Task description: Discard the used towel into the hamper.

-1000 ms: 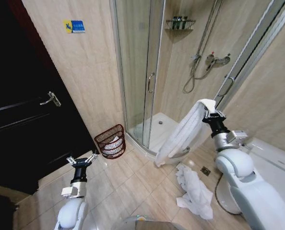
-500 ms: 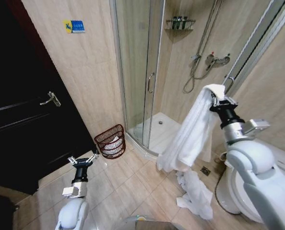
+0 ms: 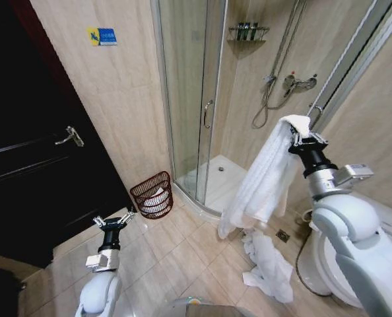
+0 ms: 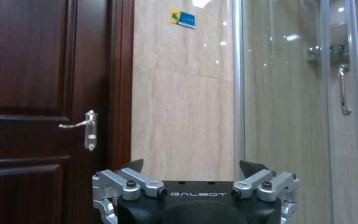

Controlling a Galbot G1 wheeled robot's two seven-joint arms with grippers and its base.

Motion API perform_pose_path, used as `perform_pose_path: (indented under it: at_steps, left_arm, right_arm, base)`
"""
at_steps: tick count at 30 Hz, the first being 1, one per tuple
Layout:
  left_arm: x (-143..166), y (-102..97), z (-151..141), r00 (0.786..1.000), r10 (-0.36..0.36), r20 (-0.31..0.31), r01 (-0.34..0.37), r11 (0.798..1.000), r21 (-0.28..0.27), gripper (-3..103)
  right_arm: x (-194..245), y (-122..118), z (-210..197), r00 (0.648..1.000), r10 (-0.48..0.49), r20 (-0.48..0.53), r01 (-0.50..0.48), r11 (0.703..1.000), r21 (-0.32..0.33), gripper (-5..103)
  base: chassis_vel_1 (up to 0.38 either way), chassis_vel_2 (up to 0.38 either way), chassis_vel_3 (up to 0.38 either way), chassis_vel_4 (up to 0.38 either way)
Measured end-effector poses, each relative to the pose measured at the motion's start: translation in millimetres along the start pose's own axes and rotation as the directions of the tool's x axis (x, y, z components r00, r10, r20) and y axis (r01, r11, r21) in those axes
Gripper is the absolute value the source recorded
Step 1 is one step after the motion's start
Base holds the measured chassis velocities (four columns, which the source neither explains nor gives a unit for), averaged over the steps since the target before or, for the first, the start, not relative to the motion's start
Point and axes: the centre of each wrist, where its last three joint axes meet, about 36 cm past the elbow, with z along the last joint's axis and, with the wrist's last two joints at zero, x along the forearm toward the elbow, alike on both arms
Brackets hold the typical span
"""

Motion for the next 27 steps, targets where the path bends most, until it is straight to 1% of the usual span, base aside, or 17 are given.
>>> perform_pose_path:
  at_steps: [6,12,27]
  left_arm:
    - [1,-0.1,0,1.0,0.0,-0.001,0.0,1.0,-0.001,100]
    - [1,-0.7,0,1.0,-0.001,0.002,0.001,1.0,-0.002,100]
    - [4,-3.2,-3,1.0,0.0,0.012,0.0,1.0,0.001,100]
  right_arm:
    - [7,6,-6,1.0,-0.019,0.011,0.019,1.0,-0.005,5]
    - [4,3,-12,0.999,-0.024,0.025,0.024,1.0,0.008,5]
    - [7,3,-22,0.999,-0.026,0.037,0.026,1.0,0.001,5]
  base:
    - [0.021,0.014,0.026,0.024]
    - [0.078,0.067,0.077,0.069]
    - [0.101,0.11,0.11,0.102]
